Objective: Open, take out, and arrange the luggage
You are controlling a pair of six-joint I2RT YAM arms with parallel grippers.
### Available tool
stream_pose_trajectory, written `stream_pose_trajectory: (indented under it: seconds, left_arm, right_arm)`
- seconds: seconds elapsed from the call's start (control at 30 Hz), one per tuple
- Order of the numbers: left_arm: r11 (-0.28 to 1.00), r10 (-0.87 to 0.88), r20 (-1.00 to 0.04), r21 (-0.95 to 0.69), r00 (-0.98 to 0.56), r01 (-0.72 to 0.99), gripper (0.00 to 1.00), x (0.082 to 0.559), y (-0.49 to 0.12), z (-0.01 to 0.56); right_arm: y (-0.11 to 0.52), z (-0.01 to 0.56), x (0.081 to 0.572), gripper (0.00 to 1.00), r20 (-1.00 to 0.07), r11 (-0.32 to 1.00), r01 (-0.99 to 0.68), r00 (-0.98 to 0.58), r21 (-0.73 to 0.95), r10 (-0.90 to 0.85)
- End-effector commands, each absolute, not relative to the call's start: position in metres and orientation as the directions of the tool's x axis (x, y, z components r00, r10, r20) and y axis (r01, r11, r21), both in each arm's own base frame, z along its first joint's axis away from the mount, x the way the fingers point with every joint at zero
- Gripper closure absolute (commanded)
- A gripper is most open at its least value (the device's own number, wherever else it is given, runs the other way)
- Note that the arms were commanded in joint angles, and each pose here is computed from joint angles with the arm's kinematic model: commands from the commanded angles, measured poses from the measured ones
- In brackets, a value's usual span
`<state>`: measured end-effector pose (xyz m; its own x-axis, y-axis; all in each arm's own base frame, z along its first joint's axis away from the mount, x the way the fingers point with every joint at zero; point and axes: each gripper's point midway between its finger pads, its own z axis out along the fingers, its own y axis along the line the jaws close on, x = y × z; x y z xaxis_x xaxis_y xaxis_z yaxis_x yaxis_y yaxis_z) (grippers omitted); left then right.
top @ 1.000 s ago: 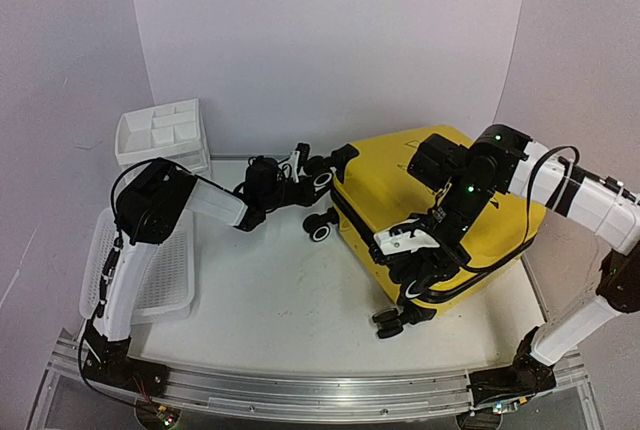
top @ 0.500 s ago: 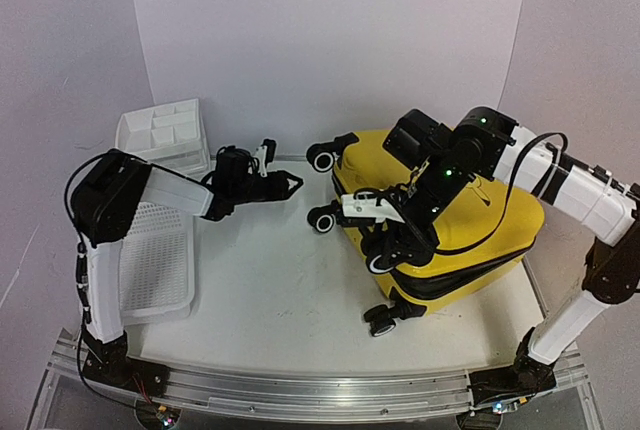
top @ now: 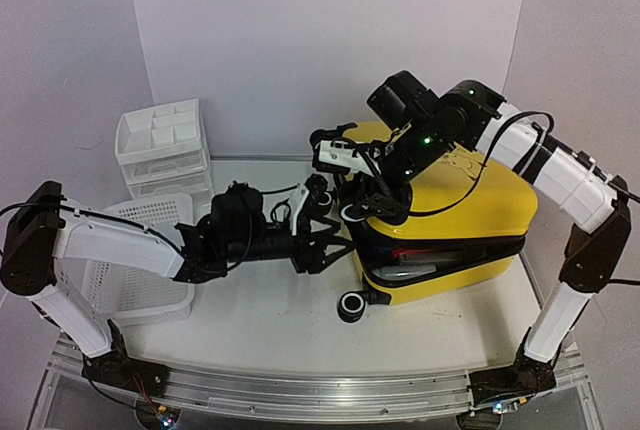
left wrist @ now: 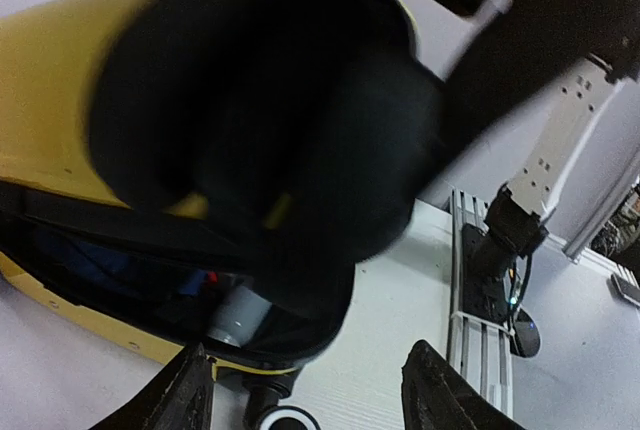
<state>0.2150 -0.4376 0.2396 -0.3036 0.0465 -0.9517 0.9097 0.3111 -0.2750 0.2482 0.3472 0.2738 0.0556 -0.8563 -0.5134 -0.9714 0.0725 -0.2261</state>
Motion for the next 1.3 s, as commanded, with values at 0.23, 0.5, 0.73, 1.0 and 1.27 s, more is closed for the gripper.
stream_pose_trajectory:
  seconds: [0.23, 0.5, 0.73, 1.0, 1.27]
  left_arm:
    - [0.284, -0.323, -0.942, -0.192, -0.095, 0.939, 0.35, 0.209, -0.455, 0.255]
    - [0.254, -0.429, -0.889, -0.287, -0.159, 0.924, 0.41, 0.236, -0.494, 0.270]
    - [0.236, -0.503, -0.848, -0.318, -0.165, 0.918, 0.38, 0.254, -0.506, 0.293]
    - [0.241, -0.542, -0.826, -0.329, -0.155, 0.913, 0.37, 0.268, -0.503, 0.309]
    - [0.264, -0.560, -0.819, -0.318, -0.123, 0.911, 0.34, 0.272, -0.498, 0.322]
  right_arm:
    - [0.370, 0.351, 0.286, 1.00, -0.758, 0.399, -0.901, -0.138, -0.172, -0.638]
    - [0.375, 0.349, 0.277, 1.00, -0.787, 0.408, -0.909, -0.191, -0.084, -0.586]
    - [0.363, 0.343, 0.273, 0.48, -0.787, 0.521, -0.853, -0.345, 0.036, -0.511]
    - [0.295, 0.351, 0.254, 0.02, -0.724, 0.718, -0.692, -0.530, 0.067, -0.443]
    - [0.147, 0.338, 0.243, 0.02, -0.701, 0.884, -0.385, -0.552, -0.267, -0.452]
